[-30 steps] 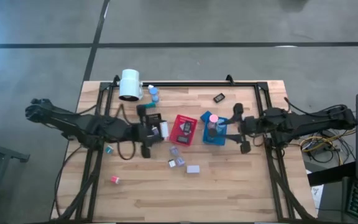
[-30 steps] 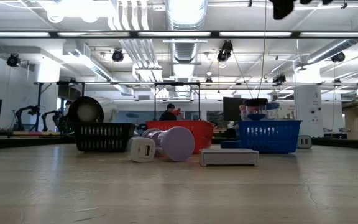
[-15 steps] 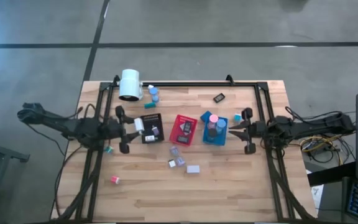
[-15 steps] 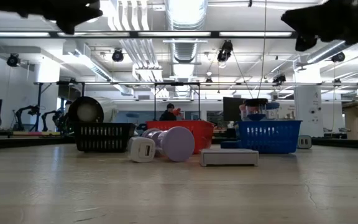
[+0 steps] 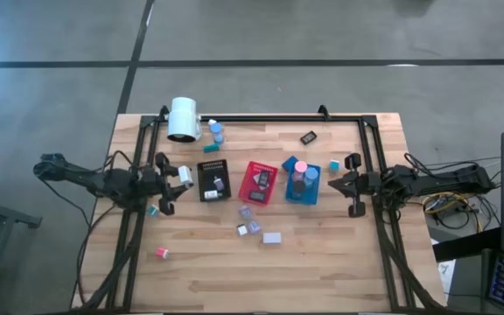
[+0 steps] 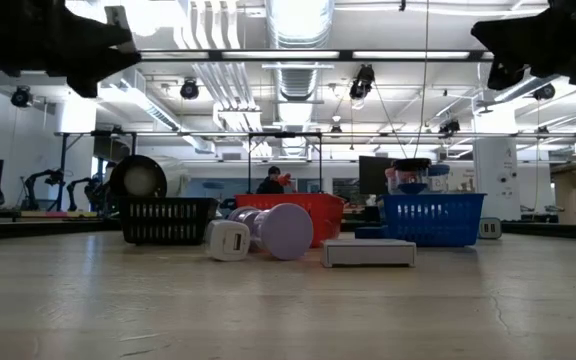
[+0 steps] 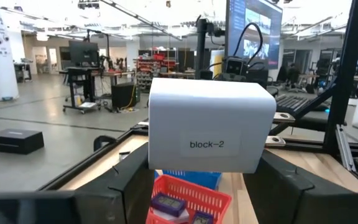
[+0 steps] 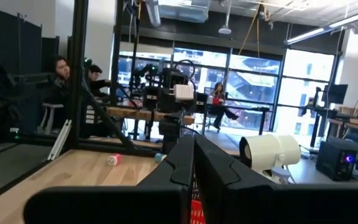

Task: Pick & Place Office items
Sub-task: Put the white charger adapter into the black bin

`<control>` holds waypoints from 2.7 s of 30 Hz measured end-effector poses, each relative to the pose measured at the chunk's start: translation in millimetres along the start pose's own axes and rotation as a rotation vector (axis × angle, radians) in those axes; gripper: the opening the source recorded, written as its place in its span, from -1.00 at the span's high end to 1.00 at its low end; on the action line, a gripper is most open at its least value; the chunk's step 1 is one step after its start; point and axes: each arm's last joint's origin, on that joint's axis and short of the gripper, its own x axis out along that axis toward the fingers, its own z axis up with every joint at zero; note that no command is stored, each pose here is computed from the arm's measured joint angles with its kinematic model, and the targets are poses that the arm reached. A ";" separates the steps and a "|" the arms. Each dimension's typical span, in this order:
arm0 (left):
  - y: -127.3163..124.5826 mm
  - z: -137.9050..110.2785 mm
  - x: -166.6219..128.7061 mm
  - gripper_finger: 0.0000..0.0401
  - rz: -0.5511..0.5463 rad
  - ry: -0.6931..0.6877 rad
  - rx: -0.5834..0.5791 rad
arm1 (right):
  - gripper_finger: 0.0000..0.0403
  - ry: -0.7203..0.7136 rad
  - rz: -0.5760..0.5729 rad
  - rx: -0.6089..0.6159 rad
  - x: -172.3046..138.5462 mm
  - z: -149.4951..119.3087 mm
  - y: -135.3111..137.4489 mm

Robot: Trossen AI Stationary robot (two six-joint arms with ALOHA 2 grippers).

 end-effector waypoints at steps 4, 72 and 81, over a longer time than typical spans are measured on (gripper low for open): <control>2.1 -8.5 -4.4 -0.06 0.001 -0.008 -0.004 | 0.96 0.016 0.002 -0.002 -0.8 -1.8 0.1; 63.3 -70.6 141.6 -0.23 0.105 1.341 -0.164 | 0.96 0.027 0.000 0.002 -1.3 -5.7 0.4; 62.2 -33.4 140.4 -0.59 0.063 1.287 -0.108 | 0.96 0.027 0.001 0.002 -1.3 -5.6 0.4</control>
